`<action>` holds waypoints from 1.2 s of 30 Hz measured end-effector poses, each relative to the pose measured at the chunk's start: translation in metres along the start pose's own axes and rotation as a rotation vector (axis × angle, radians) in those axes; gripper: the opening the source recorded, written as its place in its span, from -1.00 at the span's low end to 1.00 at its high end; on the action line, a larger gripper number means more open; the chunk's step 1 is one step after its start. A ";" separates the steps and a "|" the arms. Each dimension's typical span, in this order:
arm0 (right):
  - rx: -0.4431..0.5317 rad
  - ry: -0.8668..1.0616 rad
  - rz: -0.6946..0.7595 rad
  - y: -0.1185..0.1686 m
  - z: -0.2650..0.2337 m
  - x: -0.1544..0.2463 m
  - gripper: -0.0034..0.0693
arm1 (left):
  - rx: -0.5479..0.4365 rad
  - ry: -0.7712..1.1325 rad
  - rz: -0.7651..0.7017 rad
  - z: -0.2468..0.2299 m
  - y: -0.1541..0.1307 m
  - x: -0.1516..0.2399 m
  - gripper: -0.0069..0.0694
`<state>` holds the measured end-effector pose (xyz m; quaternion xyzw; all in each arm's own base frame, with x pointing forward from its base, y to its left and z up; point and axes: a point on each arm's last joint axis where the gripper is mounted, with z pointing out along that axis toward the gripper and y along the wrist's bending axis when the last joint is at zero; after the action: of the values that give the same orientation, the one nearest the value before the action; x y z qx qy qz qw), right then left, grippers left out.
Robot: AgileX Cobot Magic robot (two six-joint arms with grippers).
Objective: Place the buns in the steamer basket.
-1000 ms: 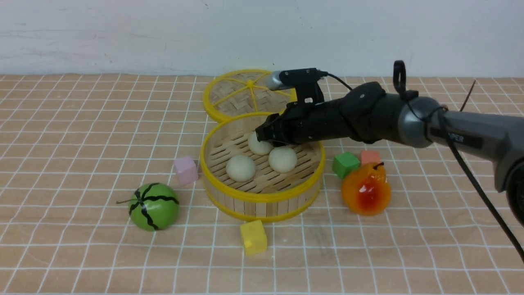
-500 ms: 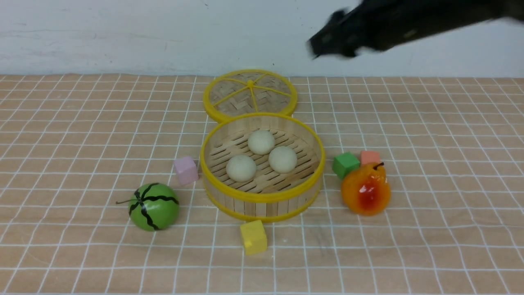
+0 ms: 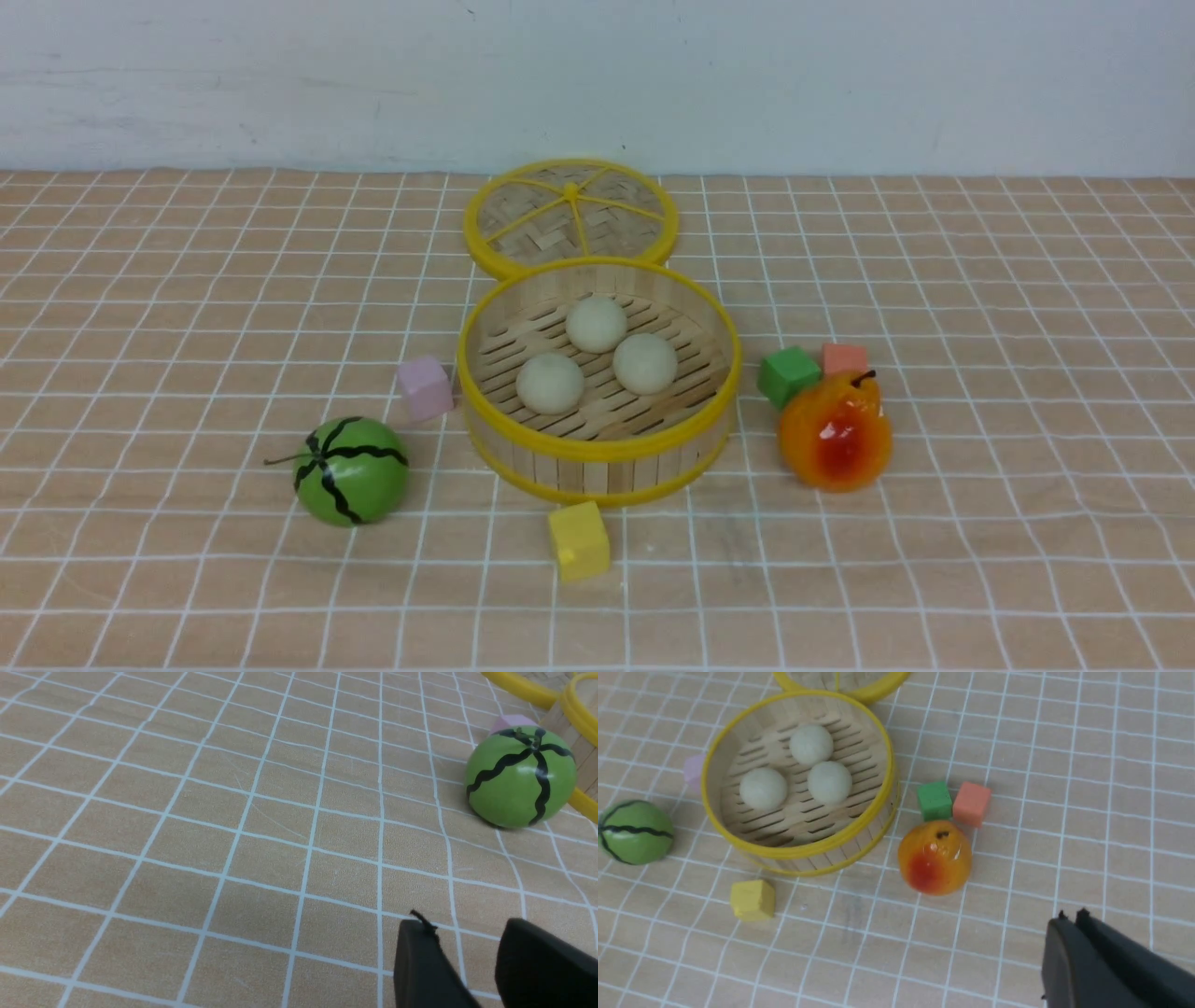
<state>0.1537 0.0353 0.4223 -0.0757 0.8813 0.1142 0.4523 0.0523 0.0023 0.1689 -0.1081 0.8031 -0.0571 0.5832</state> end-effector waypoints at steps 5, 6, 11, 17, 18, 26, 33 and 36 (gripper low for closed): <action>0.015 -0.152 0.013 -0.002 -0.020 0.072 -0.96 | 0.000 0.000 0.000 0.000 0.000 0.000 -0.20; 0.022 -0.186 0.016 -0.005 -0.017 0.097 -0.96 | 0.000 0.000 0.000 0.000 0.000 0.000 -0.20; 0.036 -0.297 0.023 -0.011 -0.006 0.148 -0.96 | 0.000 0.000 0.000 0.000 0.000 0.000 -0.20; 0.041 -0.356 0.031 -0.016 0.005 0.186 -0.95 | 0.000 0.000 0.000 0.000 0.000 0.000 -0.20; 0.042 -0.349 0.032 -0.017 0.008 0.190 -0.95 | 0.000 0.000 0.000 0.000 0.000 0.000 -0.20; 0.051 -0.247 0.046 -0.022 0.031 0.218 -0.93 | 0.000 0.000 0.000 0.000 0.000 0.000 -0.20; 0.050 -0.192 0.050 -0.022 0.036 0.226 -0.92 | 0.000 0.000 0.000 0.000 0.000 0.000 -0.20; 0.053 -0.197 0.052 -0.024 0.039 0.230 -0.91 | 0.000 0.000 0.000 0.000 0.000 0.000 -0.20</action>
<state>0.0564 0.0163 0.2099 -0.0291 0.8368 0.1093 0.5356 0.0523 0.0023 0.1689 -0.1081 0.8031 -0.0571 0.5832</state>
